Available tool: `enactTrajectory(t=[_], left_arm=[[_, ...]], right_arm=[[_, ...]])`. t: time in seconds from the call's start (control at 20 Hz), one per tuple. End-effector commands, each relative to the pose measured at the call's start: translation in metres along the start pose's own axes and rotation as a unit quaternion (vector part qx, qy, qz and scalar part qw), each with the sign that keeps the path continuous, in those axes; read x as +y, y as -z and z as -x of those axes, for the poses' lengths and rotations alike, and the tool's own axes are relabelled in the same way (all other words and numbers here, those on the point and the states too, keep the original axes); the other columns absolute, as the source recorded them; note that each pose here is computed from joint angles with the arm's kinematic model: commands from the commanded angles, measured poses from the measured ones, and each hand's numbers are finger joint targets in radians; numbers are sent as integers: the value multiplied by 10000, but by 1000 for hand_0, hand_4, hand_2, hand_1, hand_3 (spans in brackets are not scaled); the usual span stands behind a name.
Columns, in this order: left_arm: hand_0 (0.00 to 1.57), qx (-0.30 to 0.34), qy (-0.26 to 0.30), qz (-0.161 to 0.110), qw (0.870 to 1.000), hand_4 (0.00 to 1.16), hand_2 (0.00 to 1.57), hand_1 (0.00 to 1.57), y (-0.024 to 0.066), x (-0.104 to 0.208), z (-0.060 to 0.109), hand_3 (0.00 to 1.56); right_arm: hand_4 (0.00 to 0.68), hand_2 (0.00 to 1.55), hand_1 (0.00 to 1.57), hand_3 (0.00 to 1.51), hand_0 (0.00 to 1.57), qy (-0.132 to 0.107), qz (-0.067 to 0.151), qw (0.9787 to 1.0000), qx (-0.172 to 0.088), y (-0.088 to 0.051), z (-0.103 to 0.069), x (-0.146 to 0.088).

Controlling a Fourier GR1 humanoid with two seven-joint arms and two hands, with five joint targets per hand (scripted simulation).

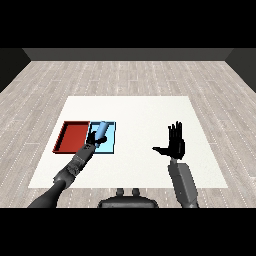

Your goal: Pick the blue can and put it in the blue box

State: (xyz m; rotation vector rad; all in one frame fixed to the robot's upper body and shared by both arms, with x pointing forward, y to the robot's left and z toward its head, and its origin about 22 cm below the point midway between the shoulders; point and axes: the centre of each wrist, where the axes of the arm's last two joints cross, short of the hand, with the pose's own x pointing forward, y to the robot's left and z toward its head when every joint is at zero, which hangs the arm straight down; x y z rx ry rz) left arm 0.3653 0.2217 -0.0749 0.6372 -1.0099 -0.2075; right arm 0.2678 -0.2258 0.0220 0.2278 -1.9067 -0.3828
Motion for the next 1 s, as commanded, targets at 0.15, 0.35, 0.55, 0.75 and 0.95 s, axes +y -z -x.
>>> enactTrajectory(t=[0.15, 0.35, 0.55, 0.75, 0.95], left_arm=[[1170, 571, -532, 16, 9969, 686, 1021, 1170, 34, 46, 81, 0], [0, 634, -51, 100, 9979, 0, 0, 0, 77, 91, -66, 0], [0, 572, 4, 79, 9983, 0, 0, 0, 122, 220, 24, 0], [0, -127, -636, -417, 9970, 0, 0, 0, 83, 142, 3, 0], [0, -1234, -1102, -441, 9852, 0, 0, 0, 110, 216, -159, 0]], right_arm=[[0, 0, 0, 0, 0, -145, 108, 9998, 28, 22, -7, -170], [0, 0, 0, 0, 0, -75, 95, 9999, -13, 70, -96, -74], [0, 0, 0, 0, 0, -50, 52, 10000, -57, -86, -5, -144], [0, 0, 0, 0, 0, -56, -1, 10000, -19, 69, -50, -39], [0, 0, 0, 0, 0, -159, -288, 9995, 18, 114, -28, -13]])
